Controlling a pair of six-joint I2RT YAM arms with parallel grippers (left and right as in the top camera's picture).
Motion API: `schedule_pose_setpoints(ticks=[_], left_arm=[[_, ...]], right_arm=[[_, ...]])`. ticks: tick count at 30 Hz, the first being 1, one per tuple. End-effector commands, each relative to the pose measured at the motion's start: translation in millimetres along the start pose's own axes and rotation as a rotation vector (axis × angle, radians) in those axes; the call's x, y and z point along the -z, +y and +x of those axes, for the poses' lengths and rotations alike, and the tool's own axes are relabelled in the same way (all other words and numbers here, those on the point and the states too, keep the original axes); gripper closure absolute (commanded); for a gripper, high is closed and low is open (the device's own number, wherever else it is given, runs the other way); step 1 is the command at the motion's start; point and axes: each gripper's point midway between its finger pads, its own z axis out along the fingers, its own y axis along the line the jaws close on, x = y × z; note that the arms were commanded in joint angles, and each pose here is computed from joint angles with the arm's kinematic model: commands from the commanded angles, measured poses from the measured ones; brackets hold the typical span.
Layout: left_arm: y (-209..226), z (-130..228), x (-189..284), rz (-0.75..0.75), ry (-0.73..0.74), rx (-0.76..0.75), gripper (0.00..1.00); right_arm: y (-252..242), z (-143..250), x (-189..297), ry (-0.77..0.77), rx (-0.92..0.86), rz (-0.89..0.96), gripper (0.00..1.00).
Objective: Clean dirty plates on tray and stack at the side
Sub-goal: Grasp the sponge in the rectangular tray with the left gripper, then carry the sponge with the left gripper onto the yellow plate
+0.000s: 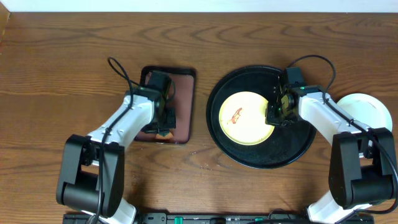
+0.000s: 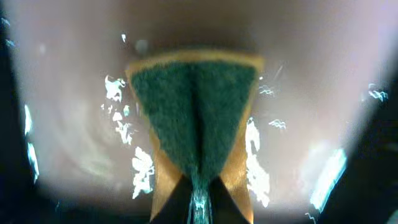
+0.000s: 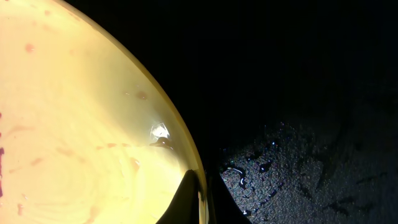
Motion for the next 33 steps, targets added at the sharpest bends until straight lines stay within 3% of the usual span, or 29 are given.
schedule_pose_setpoints(ticks=[1, 8, 16, 27, 31, 33], left_arm=[[-36, -32, 58, 0.134, -0.136, -0.057, 0.93], [-125, -44, 91, 0.406, -0.260, -0.209, 0.93], [-221, -22, 48, 0.505, -0.228, -0.259, 0.92], [-276, 11, -33, 0.591, -0.044, -0.170, 0.93], [-270, 18, -57, 0.549, -0.001, -0.154, 0.93], [-250, 11, -66, 0.460, -0.023, -0.130, 0.93]], right_arm=[[-21, 5, -9, 0.003, 0.020, 0.117, 0.99], [-16, 6, -10, 0.010, 0.020, 0.085, 0.99], [-9, 4, -10, 0.004, 0.047, 0.046, 0.99], [-9, 4, -10, 0.005, 0.047, 0.047, 0.99], [-9, 5, -10, 0.009, 0.047, 0.047, 0.99], [-9, 5, -10, 0.012, 0.047, 0.049, 0.99]])
